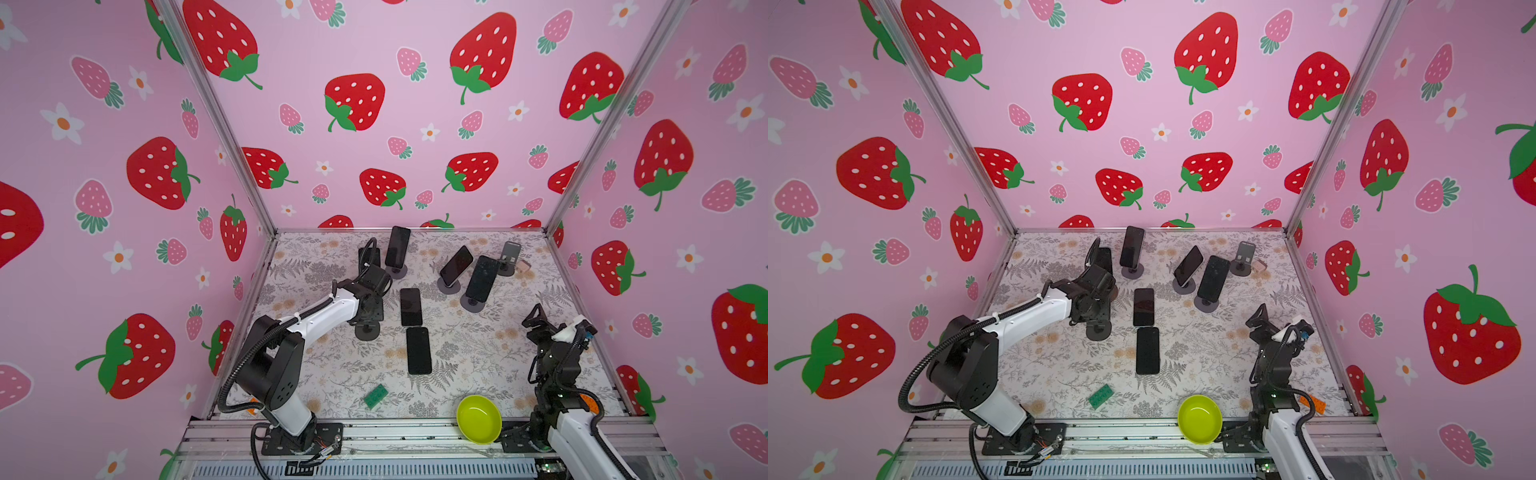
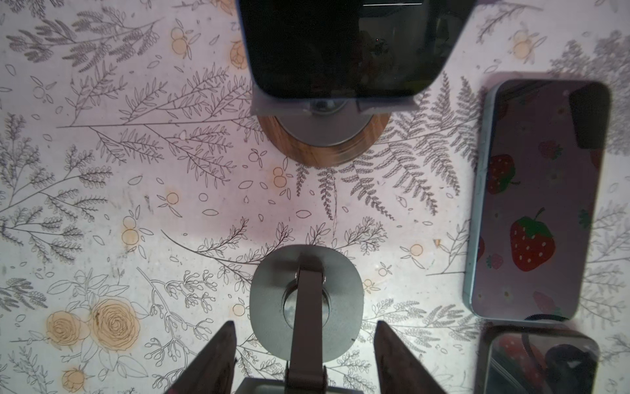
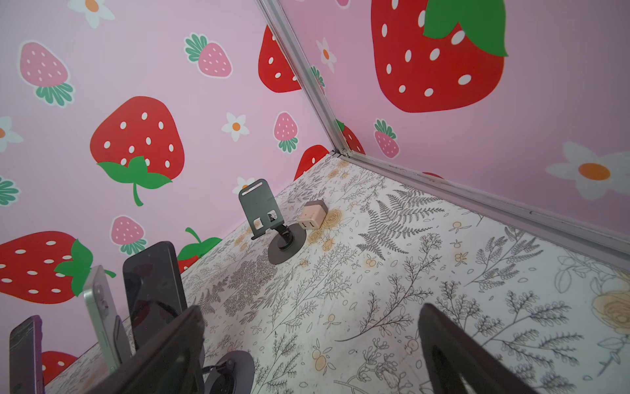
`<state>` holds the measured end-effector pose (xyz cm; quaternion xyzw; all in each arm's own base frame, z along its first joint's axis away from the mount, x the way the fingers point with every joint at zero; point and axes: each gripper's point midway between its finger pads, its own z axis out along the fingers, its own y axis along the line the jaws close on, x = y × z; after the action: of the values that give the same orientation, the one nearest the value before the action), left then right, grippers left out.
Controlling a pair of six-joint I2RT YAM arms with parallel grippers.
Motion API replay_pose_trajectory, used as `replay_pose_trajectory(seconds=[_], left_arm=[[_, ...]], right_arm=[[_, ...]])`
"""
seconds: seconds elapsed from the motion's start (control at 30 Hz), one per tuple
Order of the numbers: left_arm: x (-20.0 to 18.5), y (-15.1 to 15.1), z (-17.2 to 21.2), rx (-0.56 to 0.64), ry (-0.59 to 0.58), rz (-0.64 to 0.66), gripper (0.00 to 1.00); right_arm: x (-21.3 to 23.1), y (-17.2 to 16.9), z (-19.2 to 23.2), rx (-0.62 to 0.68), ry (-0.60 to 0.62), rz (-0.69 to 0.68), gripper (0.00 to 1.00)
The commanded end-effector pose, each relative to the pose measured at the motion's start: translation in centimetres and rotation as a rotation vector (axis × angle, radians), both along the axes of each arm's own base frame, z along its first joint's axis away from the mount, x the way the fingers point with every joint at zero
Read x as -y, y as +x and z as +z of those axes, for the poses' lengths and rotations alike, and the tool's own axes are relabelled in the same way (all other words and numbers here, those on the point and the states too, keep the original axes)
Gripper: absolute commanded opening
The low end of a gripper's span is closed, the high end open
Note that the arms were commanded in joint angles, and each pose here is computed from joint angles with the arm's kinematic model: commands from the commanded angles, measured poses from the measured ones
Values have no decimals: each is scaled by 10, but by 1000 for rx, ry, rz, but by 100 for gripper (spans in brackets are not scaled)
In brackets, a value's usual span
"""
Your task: Remove the phone from the phone stand
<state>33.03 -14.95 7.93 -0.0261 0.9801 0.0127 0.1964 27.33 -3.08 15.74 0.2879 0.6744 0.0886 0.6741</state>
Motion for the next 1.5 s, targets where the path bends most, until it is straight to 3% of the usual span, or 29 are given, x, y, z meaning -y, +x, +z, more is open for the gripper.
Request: replay_pose_trajectory(seconds=[0.0, 0.13, 0.4, 0.73, 1.13, 1.3, 1.47], left_arm=[[-5, -3, 3, 1, 0, 22, 59], [-2, 1, 14, 1, -14, 9, 53], [-18, 8, 47, 48, -51, 60, 52], [-90, 24, 79, 61, -27, 162, 54], [-173, 100, 106, 180, 73, 255, 55], [-184, 141, 100, 266, 90, 267, 55], [-192, 176, 81, 243, 98, 265, 54]], right_arm=[[7, -7, -25, -47, 18, -36, 100], [7, -8, -25, -45, 22, -40, 100], [11, -9, -28, -49, 37, -64, 100], [16, -11, -15, -20, 6, -86, 100], [23, -22, -10, 15, -6, -127, 100], [24, -21, -10, 12, -6, -128, 100], [24, -21, -10, 12, -11, -130, 100]])
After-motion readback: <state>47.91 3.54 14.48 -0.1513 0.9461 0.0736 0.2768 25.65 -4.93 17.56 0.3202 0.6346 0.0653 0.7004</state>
